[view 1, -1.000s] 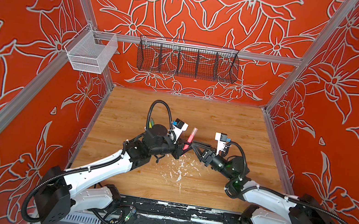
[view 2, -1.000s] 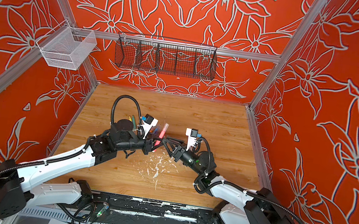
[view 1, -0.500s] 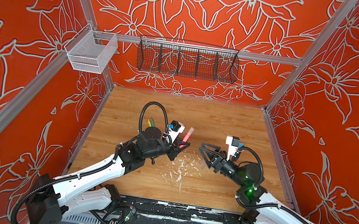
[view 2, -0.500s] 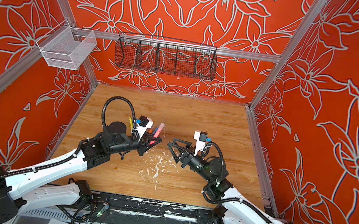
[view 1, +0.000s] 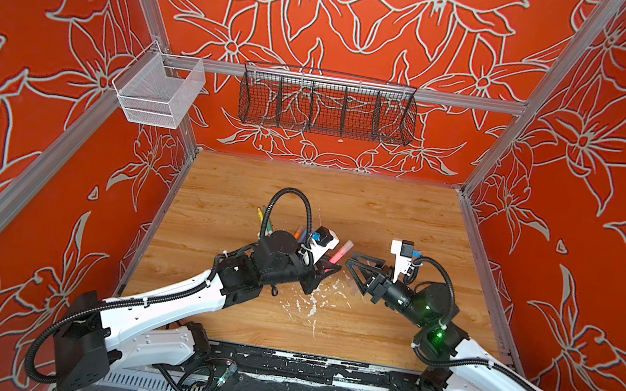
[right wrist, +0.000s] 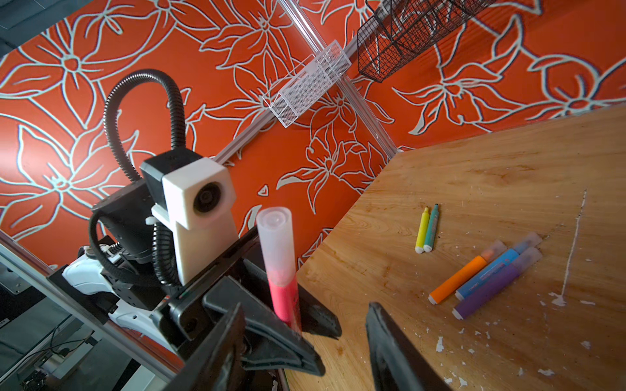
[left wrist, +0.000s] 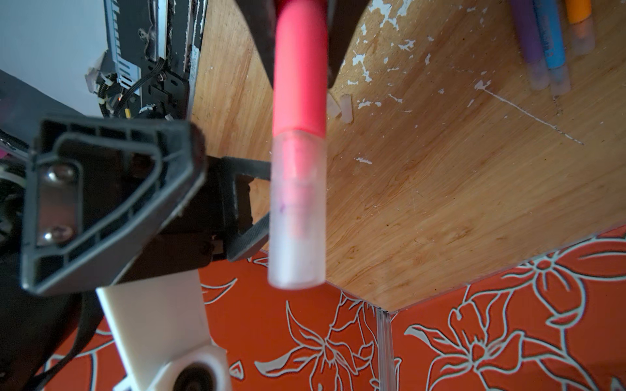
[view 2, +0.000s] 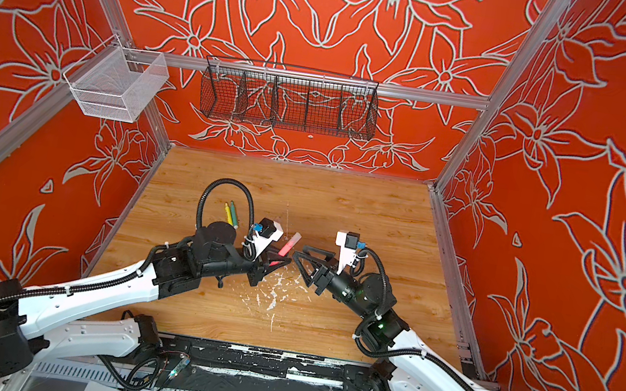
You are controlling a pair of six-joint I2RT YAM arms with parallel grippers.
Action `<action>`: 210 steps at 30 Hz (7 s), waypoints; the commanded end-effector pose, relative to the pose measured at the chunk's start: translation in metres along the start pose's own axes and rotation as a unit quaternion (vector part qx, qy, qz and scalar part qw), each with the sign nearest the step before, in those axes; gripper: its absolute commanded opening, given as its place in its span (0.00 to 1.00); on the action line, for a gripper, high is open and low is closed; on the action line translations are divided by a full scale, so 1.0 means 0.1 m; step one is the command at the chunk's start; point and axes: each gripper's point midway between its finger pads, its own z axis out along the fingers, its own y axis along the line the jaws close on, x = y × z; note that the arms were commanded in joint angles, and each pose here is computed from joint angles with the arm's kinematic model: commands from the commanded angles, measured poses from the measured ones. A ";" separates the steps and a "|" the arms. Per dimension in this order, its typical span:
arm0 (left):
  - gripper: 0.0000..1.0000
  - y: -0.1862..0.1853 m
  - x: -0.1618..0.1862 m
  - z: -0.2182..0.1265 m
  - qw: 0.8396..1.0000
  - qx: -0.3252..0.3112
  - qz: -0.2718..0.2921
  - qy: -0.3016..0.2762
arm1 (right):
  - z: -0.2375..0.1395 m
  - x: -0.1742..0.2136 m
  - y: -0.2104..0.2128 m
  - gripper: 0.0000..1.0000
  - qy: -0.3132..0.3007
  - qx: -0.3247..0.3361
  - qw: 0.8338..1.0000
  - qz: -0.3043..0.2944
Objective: Insert the pens into the pen caps
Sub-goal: 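Push the translucent cap down onto the pink marker with the right gripper, then open the right gripper off the cap and withdraw it from the pink marker, then lower the capped pink marker beside the other highlighters and release with left gripper, then move the open left gripper over the yellow marker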
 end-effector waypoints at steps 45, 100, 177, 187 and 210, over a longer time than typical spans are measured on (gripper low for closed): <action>0.00 -0.52 -1.10 0.06 0.993 0.017 0.029 -0.113 | 0.02 -0.12 0.17 0.00 -0.008 -0.021 1.000 -0.019; 0.00 2.07 0.76 -0.23 0.872 -0.435 -0.181 0.136 | -0.47 -0.26 -1.14 0.61 -0.024 0.427 0.895 -0.127; 0.25 2.53 1.57 0.13 0.794 -0.408 -0.295 0.340 | -0.39 0.20 -1.91 0.46 0.095 0.471 0.875 0.065; 0.51 2.64 0.93 -0.52 0.762 -0.537 -0.305 0.196 | -0.35 0.27 -1.94 0.42 0.110 0.467 0.874 0.079; 0.42 3.11 1.58 -0.62 0.728 -0.472 -0.430 0.251 | -0.27 0.34 -1.94 0.36 0.129 0.455 0.876 0.092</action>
